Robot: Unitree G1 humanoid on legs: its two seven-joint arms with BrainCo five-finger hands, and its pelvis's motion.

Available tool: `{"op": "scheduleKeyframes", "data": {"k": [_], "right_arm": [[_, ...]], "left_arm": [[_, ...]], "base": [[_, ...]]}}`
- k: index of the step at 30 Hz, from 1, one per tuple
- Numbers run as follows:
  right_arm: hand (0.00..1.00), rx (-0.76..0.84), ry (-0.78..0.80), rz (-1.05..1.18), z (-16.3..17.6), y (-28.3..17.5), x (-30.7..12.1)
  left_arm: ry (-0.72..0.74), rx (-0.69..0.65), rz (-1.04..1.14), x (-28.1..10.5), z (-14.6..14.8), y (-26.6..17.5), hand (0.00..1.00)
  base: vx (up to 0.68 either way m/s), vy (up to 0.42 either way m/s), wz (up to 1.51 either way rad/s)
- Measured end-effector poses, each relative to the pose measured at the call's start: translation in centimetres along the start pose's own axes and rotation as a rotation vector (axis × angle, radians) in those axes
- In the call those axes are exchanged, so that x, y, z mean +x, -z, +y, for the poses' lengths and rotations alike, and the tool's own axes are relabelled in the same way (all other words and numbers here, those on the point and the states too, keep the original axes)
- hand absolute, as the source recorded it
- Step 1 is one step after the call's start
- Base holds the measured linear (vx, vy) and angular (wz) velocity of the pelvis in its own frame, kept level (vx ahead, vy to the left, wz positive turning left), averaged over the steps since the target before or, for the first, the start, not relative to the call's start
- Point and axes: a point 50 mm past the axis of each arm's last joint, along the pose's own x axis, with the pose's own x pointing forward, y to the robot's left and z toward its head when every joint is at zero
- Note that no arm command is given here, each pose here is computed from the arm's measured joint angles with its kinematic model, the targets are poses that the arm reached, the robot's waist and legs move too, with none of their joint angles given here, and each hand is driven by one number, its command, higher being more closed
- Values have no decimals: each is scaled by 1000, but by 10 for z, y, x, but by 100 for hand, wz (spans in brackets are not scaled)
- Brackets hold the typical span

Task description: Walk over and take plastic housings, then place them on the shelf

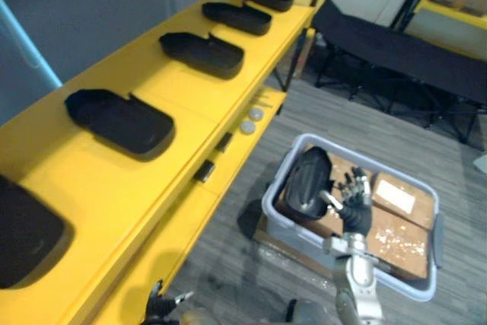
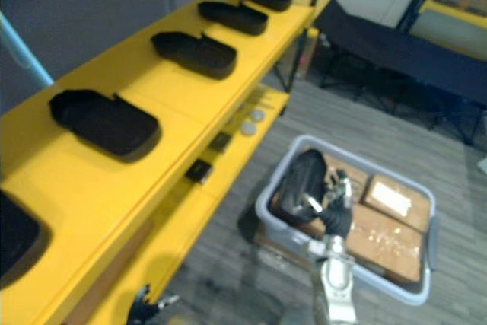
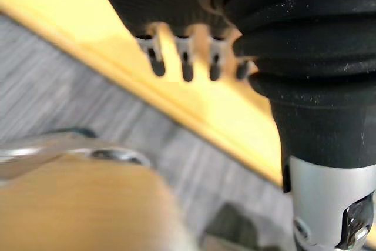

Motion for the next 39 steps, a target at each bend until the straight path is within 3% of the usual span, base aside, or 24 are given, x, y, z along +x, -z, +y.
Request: {"op": "scheduleKeyframes", "data": {"k": [4, 5, 11, 14, 18, 24, 27, 32, 39], "right_arm": [[0, -96, 79, 57, -34, -1, 1], [0, -112, 157, 70, -52, -3, -1], [0, -152, 365, 63, -89, -8, 2], [0, -162, 493, 111, -102, 1, 8], [0, -172, 592, 144, -118, 1, 34], [0, -139, 730, 60, -129, -40, 98], [0, -135, 806, 48, -139, -56, 109], [0, -145, 845, 92, -149, -64, 119], [0, -180, 778, 45, -149, -95, 141]], "left_arm": [[11, -134, 25, -4, -20, 0, 0], [10, -123, 10, -6, -21, 1, 0], [16, -120, -18, -9, -22, -1, 0], [54, -58, -48, -6, -19, -8, 0], [56, -65, -92, 0, -16, -24, 0], [96, -132, -165, 5, -28, -52, 0], [110, -158, -162, 6, -30, -55, 0], [116, -156, -128, 7, -30, -48, 0], [117, -139, -78, 5, -30, -30, 0]], "base": [[-8, -183, -13], [-60, -89, 9], [-36, 54, -4], [36, 212, -6], [47, 165, 20], [-58, -2, 26], [-82, 16, 19], [-72, 64, 12], [-55, 46, 10]]}}
